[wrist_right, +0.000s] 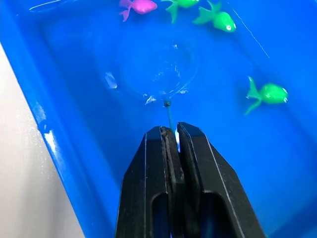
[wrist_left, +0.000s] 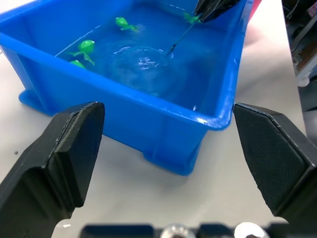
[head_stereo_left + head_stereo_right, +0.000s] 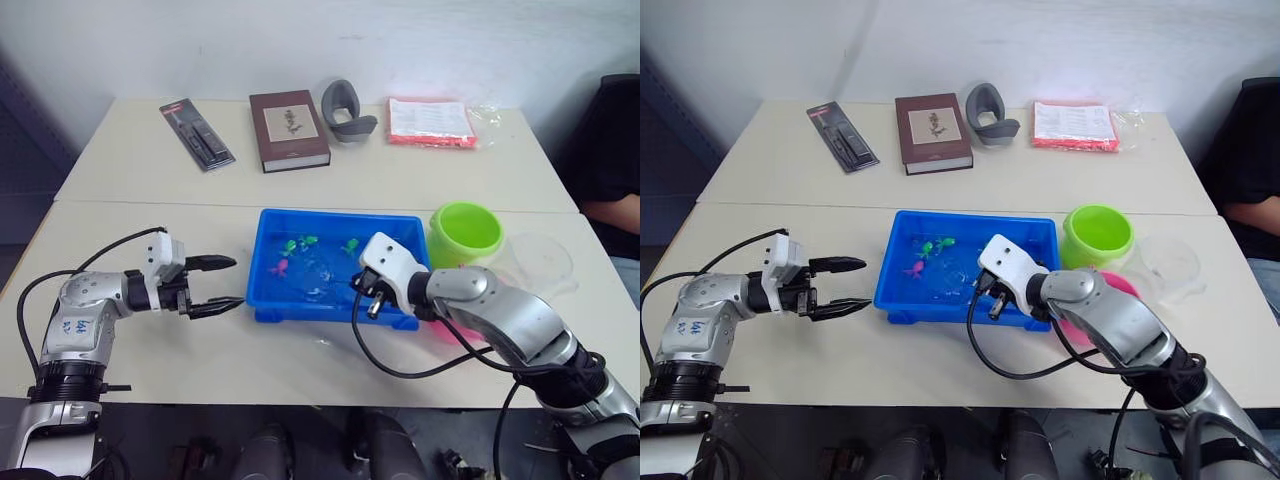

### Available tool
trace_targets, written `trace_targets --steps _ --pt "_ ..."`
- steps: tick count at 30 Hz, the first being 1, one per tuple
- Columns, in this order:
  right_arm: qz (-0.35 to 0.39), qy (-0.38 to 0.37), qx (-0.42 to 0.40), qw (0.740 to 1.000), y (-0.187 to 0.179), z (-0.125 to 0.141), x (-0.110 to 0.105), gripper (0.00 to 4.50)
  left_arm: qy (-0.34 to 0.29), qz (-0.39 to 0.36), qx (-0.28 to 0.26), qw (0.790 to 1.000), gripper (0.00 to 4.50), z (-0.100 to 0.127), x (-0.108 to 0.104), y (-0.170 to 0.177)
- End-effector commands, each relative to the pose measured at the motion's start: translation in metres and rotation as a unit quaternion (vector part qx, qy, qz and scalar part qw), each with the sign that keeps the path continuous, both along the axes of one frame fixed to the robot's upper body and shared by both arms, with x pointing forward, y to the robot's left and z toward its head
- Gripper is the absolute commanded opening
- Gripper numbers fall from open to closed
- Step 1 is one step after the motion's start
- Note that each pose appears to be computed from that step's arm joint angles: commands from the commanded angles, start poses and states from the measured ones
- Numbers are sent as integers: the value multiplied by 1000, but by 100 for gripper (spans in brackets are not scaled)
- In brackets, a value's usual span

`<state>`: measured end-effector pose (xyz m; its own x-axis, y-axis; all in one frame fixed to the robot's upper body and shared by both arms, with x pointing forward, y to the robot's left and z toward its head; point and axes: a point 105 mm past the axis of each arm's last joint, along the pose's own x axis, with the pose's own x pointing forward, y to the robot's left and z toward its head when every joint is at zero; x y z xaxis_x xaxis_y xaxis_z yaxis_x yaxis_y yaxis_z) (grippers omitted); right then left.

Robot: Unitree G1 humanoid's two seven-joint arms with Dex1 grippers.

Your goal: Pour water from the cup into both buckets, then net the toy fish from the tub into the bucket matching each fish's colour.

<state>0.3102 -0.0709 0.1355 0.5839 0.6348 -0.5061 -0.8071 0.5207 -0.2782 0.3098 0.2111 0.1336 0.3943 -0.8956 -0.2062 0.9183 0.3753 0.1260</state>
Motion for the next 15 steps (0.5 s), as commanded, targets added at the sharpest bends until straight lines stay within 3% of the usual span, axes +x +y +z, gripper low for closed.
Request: trace_targets --steps 1,15 --pt "1 -11 15 1000 1 14 4 0 -25 3 10 1000 444 8 -1 2" --pt "15 4 85 996 27 16 11 0 -36 7 9 999 444 10 3 -2"
